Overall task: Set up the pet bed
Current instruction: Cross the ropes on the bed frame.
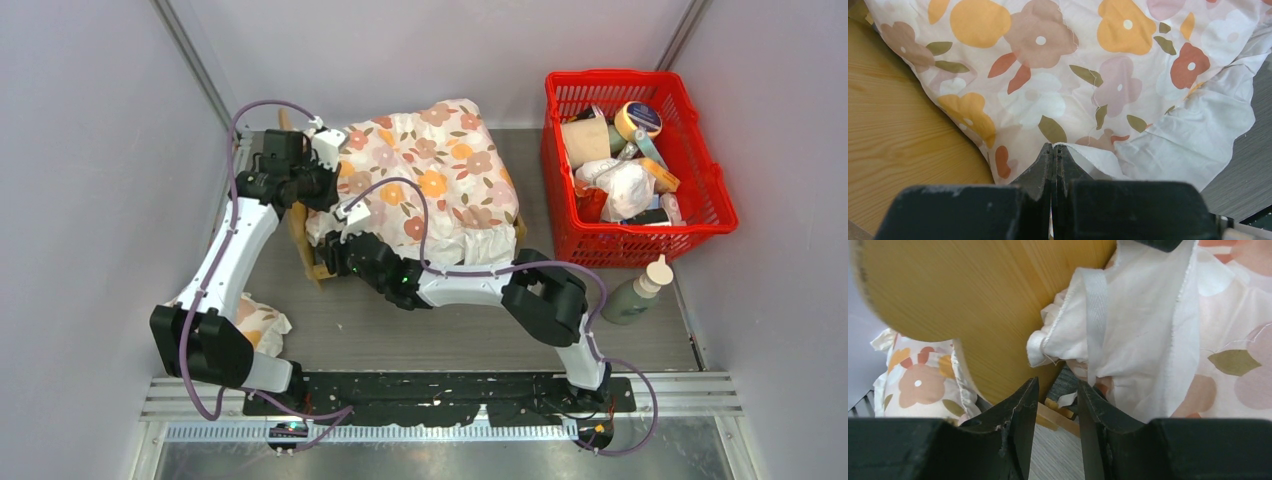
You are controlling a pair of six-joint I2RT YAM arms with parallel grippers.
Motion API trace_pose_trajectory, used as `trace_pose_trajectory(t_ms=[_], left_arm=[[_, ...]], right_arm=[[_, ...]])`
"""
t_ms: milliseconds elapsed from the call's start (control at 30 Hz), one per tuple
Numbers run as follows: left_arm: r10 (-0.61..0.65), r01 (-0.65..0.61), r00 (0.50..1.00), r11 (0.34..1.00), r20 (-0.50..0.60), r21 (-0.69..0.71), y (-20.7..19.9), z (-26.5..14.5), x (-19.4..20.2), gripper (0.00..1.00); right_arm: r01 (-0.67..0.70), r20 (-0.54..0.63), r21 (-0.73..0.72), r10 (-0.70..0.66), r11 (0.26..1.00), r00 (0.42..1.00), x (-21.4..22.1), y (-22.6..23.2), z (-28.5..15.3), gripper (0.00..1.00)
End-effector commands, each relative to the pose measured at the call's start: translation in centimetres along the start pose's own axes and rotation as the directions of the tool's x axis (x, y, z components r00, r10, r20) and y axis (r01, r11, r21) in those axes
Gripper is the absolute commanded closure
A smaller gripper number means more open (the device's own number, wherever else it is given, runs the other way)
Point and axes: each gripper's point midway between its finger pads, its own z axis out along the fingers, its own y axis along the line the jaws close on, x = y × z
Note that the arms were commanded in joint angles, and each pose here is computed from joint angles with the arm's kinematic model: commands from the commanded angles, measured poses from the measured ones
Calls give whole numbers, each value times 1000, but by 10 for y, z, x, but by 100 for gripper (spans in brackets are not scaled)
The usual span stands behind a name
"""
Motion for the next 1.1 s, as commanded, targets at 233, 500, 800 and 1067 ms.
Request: trace_pose_trajectory(t_ms=[233, 500, 800, 1067], left_arm=[[0, 2, 999, 1000, 54, -29, 3, -9, -12, 100], [5, -2, 998, 999, 55, -50, 7, -11, -13, 100], [-18, 25, 997, 995, 80, -93, 15, -9, -19, 100], [-18, 24, 997, 996, 71, -89, 14, -7, -17, 100]], right_arm=[[-67, 16, 116, 66, 991, 998, -9, -8, 15, 62], [-82, -27, 186, 88, 979, 996, -3, -10, 9, 57], [-81, 8, 252, 81, 964, 997, -10, -22, 0, 56], [-43, 9, 257, 42, 965, 999, -11, -27, 8, 54]])
